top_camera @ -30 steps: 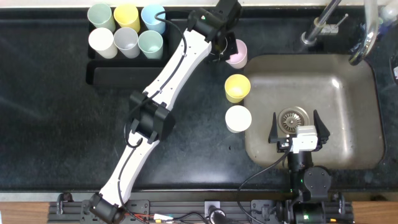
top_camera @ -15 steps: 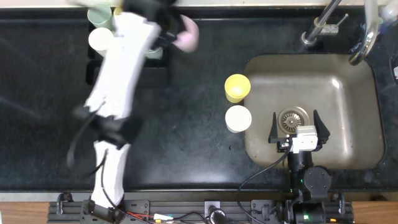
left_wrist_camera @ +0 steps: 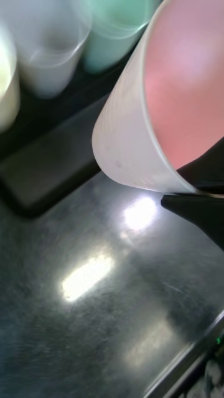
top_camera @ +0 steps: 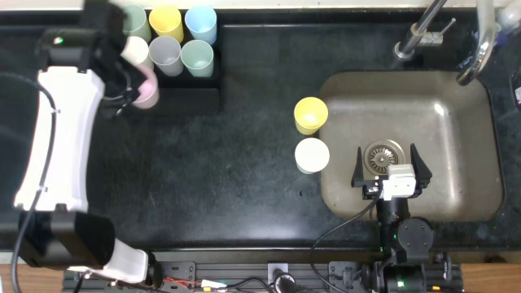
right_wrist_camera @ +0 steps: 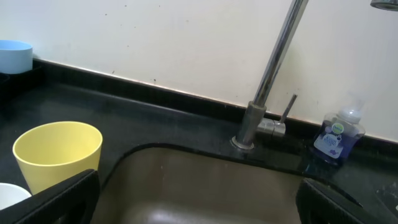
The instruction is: Store Cups
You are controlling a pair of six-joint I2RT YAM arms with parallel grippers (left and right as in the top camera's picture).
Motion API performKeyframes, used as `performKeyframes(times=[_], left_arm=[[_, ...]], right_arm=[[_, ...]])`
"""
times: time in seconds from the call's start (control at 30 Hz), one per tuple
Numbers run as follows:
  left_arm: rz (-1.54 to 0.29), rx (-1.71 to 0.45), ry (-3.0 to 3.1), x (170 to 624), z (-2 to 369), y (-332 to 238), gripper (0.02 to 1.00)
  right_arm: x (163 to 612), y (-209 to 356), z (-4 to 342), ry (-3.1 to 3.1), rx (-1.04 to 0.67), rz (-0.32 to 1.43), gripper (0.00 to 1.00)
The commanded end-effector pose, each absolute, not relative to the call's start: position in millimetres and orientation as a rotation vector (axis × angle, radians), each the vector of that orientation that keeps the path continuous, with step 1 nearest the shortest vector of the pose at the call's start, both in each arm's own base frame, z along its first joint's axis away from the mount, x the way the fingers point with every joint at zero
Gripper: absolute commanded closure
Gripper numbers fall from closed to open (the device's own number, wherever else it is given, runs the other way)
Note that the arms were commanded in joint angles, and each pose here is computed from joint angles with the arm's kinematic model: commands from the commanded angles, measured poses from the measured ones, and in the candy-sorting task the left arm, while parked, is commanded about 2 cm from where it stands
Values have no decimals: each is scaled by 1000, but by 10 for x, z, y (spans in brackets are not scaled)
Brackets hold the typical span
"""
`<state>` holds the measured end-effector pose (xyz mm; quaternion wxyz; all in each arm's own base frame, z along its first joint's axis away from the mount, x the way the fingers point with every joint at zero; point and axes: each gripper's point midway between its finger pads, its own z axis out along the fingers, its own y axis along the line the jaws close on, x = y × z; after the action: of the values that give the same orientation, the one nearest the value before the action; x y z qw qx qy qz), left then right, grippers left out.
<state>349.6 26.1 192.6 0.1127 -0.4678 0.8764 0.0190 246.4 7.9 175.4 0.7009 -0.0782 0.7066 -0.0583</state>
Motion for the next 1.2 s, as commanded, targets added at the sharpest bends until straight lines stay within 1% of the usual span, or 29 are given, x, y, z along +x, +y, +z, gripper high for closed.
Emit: performKeyframes(times=[0.03,0.23,0.43,0.57,0.83,1.2], left_arm=[[-97,-1506,2560,3524,1778,275,982],[-99,-1606,2531,3594,1619,472,982],[-90,-1640,2521,3734,1417,560,982],[-103,-1708,2459,3786,1393,621,982],[-111,-1738,2428,3796,1395,725,982],[-126,-1742,2428,3902,1268,736,982]], right_arm=[[2467,79,1718,1574,-174,-130,5],[2467,80,1718,1574,-174,-130,3],[2467,80,1721,1573,-174,-130,5],[2467,79,1718,1574,-174,-130,3],[2467,79,1720,1574,-174,-130,5],[2467,79,1721,1573,-174,-130,3]])
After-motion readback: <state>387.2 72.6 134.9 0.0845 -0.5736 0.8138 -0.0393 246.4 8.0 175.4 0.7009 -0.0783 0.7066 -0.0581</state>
